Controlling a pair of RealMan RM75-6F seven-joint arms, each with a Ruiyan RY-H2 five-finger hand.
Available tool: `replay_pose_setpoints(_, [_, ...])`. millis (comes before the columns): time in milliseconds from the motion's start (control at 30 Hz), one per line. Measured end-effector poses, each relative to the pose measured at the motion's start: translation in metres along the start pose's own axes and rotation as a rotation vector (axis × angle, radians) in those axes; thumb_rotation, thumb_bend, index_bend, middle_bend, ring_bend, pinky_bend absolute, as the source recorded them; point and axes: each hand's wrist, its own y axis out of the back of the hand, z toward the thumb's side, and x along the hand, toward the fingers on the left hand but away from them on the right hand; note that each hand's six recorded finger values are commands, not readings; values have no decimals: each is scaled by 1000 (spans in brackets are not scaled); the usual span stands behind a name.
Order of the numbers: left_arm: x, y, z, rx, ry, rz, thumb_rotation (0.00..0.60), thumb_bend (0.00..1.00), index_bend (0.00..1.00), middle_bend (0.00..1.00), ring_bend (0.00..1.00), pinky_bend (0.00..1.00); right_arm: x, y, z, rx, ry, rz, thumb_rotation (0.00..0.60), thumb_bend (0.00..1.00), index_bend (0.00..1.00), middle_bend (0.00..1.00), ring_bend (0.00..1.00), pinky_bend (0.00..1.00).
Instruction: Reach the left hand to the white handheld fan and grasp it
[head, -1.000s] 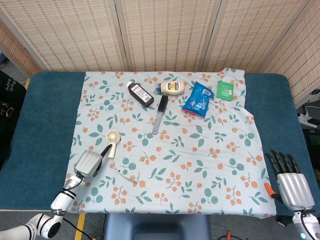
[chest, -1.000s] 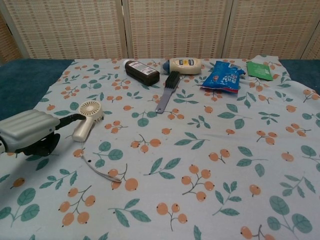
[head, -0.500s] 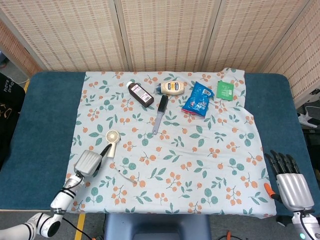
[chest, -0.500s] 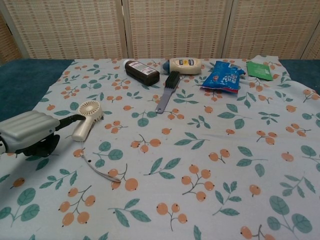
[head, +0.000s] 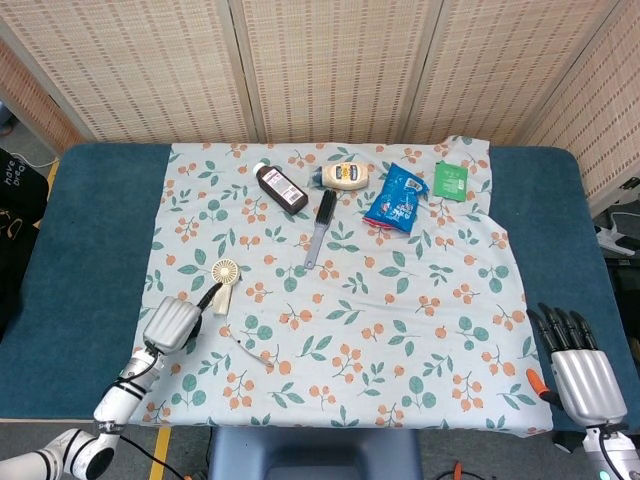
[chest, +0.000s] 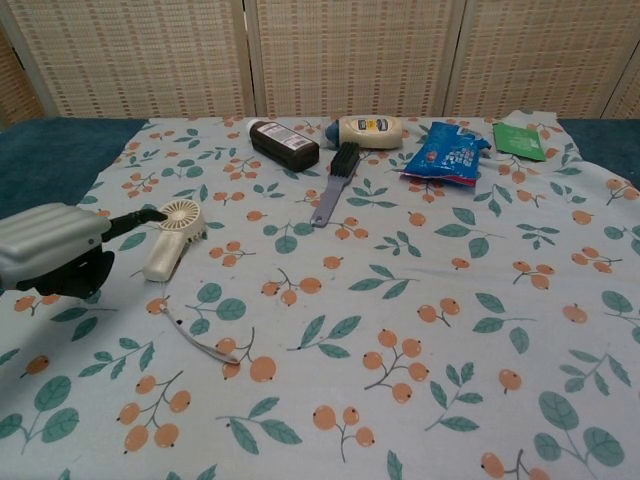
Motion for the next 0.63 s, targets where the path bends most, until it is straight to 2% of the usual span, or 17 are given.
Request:
replay_pose_setpoints(100, [-17,29,3,-26,-13,110,600,548,0,749,719,931,3,1,3,-2,11,-1,600,214,0,0,0,0])
replay_pose_setpoints(167, [-35,44,3,-49,-11,158,600,494,0,534,510,708,6,2,5,-4,20,-1,600,214,0,0,0,0])
replay_pose_setpoints(233, [-64,56,-3,-78,13,189,600,423,0,149,120,296,9,4,6,-6,25,-1,600,213,0,0,0,0])
replay_pose_setpoints(300, [-102,60,-17,-93,73,186,595,377,0,6,0,139,13,6,8,-7,29,-3,600,213,0,0,0,0])
replay_pose_setpoints(367, [-136,61,-31,-110,142,171,550,345,0,0,0,88,17,7,10,-8,33,-6,600,214,0,0,0,0])
replay_pose_setpoints(433, [-172,63,-45,-125,218,137,478,330,0,0,0,60,19,9,12,-11,39,-7,600,214,0,0,0,0])
replay_pose_setpoints(533, [-202,72,-58,-145,282,92,458,329,0,0,0,57,24,10,17,-12,55,-6,600,214,0,0,0,0])
replay_pose_setpoints(633, [-217,77,-60,-170,302,72,458,329,0,0,0,57,30,11,23,-11,84,-7,600,213,0,0,0,0])
